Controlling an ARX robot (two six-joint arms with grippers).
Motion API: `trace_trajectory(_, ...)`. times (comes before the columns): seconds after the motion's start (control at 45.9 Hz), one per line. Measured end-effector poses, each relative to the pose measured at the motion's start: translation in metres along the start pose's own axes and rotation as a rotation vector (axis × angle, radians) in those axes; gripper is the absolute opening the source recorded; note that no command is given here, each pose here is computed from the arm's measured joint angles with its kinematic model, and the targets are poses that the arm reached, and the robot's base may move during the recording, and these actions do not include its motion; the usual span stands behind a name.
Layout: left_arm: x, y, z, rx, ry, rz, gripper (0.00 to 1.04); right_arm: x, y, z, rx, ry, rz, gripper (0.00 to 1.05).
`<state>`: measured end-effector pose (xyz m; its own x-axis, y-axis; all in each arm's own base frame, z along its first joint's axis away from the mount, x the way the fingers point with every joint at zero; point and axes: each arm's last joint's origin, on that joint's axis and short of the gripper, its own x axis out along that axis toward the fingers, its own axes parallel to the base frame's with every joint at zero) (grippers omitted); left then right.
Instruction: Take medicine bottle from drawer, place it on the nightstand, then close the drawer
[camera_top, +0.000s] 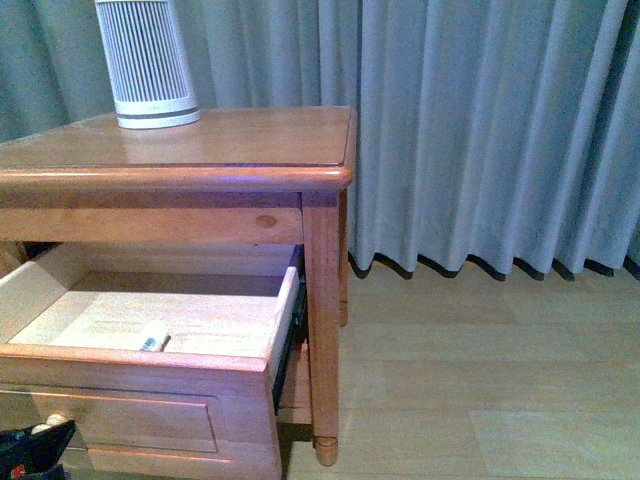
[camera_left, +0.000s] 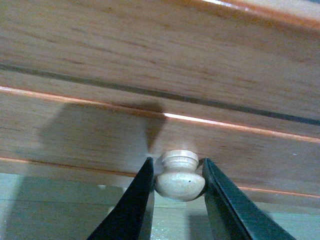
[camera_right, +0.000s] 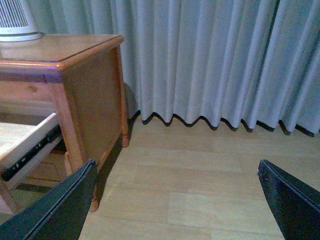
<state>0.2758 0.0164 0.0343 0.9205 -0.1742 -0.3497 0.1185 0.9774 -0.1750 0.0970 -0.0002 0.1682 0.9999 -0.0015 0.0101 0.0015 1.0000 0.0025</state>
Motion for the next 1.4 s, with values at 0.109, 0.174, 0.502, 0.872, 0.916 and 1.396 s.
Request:
trace_trajectory(0.109, -0.002, 0.000, -0.001, 0.000, 0.004, 0.002, 0.26, 0.000, 0.000, 0.000, 0.000, 0.000, 0.000, 0.98)
trace_trajectory(0.174, -0.004, 0.000, -0.002, 0.004, 0.008, 0.003, 0.26, 0.000, 0.000, 0.000, 0.000, 0.000, 0.000, 0.98)
trace_trajectory(0.502, -0.013, 0.005, 0.005, 0.025, -0.013, 0.052, 0.76, 0.000, 0.000, 0.000, 0.000, 0.000, 0.000, 0.98)
trace_trajectory(0.872, -0.041, 0.007, 0.026, 0.054, -0.055, 0.109, 0.98, 0.000, 0.000, 0.000, 0.000, 0.000, 0.000, 0.98)
trace_trajectory(0.916, -0.048, 0.006, 0.033, 0.065, -0.077, 0.117, 0.98, 0.000, 0.000, 0.000, 0.000, 0.000, 0.000, 0.98)
trace_trajectory(1.396, -0.173, -0.018, 0.111, 0.070, -0.202, 0.118, 0.98, 0.000, 0.000, 0.000, 0.000, 0.000, 0.000, 0.98)
